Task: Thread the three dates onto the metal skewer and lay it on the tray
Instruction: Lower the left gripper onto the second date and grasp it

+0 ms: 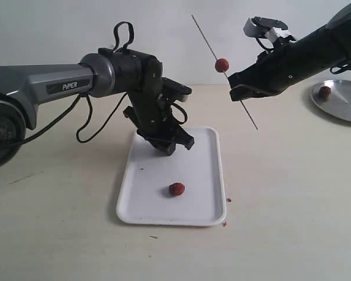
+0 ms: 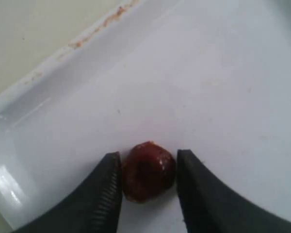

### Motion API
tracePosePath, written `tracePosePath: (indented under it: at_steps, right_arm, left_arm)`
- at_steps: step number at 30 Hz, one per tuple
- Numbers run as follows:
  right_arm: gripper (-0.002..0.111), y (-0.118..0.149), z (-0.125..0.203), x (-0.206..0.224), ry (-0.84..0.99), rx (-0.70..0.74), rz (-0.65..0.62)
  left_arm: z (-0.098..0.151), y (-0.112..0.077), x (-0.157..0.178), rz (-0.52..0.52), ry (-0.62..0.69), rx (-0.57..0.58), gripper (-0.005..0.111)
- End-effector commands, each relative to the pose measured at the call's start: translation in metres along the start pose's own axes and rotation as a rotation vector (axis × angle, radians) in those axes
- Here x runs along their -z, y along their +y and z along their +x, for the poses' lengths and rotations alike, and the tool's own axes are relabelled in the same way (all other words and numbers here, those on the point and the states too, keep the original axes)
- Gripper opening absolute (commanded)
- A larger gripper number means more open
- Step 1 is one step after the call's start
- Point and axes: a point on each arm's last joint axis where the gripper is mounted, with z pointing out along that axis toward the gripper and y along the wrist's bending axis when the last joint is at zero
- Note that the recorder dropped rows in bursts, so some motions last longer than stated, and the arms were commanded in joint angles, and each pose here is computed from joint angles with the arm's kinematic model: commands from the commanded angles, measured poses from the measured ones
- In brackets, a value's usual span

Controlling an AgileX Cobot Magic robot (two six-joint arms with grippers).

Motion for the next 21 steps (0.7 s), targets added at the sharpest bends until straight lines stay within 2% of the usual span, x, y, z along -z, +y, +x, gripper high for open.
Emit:
tracePosePath:
  at_steps: [1,21]
  right_arm:
    - [0.0,-0.0001,-0.0036,0.0053,-0.022,0.004,0.006]
    - [0.0,-0.0001,-0.0036,0.0053,-0.022,0.004,0.006]
  left_arm:
    - [0.0044,0.0018,-0.0069,-0.008,0.031,0.002,0.031]
    - [0.0021,0.0019,-0.007,-0.009,0.006,0.004,0.031]
